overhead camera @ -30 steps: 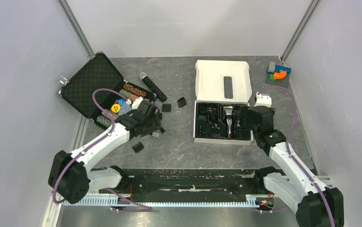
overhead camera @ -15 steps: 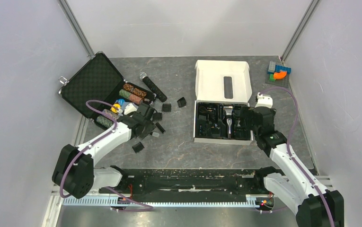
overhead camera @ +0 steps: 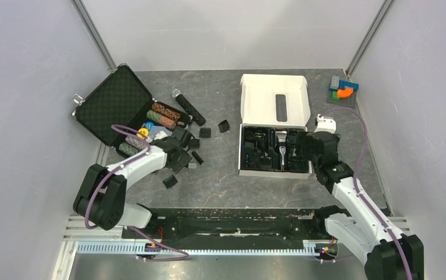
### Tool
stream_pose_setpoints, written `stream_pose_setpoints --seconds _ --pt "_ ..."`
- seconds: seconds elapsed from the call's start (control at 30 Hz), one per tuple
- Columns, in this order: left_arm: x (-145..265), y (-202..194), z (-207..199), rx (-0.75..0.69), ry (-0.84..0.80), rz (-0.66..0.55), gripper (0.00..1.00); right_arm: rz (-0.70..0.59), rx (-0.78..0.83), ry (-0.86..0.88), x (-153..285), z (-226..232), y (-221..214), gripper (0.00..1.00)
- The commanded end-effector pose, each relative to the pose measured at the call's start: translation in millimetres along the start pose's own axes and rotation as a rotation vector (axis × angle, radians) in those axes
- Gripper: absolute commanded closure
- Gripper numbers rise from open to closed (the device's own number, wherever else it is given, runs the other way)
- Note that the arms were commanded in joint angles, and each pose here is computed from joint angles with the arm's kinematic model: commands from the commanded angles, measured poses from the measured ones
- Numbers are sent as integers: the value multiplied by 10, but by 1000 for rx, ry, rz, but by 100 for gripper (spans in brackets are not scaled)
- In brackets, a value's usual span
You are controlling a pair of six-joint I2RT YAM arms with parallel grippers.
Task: Sort the hair-cutting tools
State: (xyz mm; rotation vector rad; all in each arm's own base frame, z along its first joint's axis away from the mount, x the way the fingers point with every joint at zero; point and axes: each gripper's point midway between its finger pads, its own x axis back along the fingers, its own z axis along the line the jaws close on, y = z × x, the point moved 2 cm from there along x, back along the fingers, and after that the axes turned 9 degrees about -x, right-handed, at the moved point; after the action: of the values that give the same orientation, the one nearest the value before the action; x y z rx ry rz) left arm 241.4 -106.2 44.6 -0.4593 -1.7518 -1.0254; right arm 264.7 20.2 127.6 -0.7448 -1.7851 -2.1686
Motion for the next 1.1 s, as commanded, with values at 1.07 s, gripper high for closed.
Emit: stream_pose_setpoints --seconds 1.07 --pt "114 292 -377 -120 -183 -112 73 2 -67 -3 -47 -16 45 1"
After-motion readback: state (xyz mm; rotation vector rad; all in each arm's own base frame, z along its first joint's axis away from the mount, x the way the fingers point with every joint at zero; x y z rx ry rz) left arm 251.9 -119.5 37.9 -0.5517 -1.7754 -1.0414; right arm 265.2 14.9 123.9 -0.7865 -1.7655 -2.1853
